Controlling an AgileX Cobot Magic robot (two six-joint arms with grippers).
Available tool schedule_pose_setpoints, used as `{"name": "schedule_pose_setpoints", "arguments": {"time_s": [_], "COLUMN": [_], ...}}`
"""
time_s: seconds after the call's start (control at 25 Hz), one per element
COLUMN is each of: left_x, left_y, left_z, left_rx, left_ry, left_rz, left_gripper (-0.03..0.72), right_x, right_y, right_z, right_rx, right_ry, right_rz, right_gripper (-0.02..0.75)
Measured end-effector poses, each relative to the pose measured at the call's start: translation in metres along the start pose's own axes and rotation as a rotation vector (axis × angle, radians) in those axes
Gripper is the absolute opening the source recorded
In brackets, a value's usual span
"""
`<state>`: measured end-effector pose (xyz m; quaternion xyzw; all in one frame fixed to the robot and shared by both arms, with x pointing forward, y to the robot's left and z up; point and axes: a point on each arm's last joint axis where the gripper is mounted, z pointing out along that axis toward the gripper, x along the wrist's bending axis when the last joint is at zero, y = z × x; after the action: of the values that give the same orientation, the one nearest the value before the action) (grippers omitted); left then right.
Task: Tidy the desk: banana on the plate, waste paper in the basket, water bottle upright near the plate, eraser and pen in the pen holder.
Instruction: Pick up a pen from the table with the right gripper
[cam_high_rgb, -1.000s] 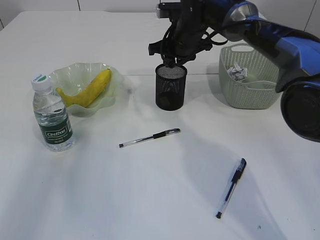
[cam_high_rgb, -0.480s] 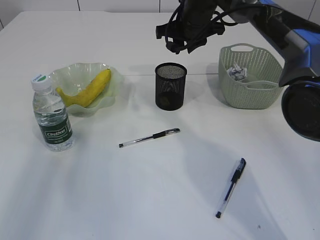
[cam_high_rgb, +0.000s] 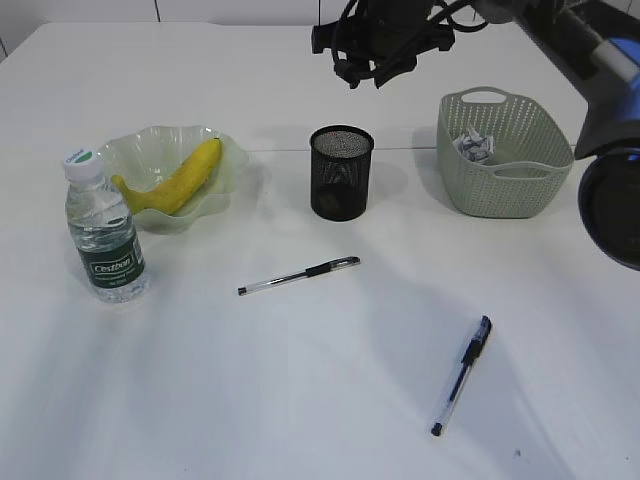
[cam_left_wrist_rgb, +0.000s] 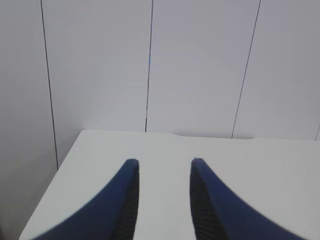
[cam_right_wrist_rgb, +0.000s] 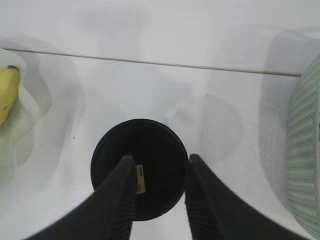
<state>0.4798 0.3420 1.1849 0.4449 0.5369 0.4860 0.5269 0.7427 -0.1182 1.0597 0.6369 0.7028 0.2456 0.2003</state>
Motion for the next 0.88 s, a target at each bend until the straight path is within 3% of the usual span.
{"name": "schedule_pose_setpoints", "arguments": {"time_s": [0.36,0.6,0.88], "left_x": [0.0,0.0,0.0], "left_y": [0.0,0.0,0.0], "left_z": [0.0,0.0,0.0], "left_rx": [0.0,0.0,0.0], "left_ry": [0.0,0.0,0.0], "left_rz": [0.0,0.0,0.0], "left_gripper": [0.239,0.239,0.239], "right_x": [0.001,-0.003,-0.012], "right_y": [0.006,0.018,0.013], "right_z": [-0.021,-0.063,-0.11], "right_rx": [-0.028,-0.096,-0.081], "right_ry": [0.031,0.033,0.015], "right_rz": [-0.024,-0.028,-0.05], "right_gripper": [0.25,0.25,0.25]}}
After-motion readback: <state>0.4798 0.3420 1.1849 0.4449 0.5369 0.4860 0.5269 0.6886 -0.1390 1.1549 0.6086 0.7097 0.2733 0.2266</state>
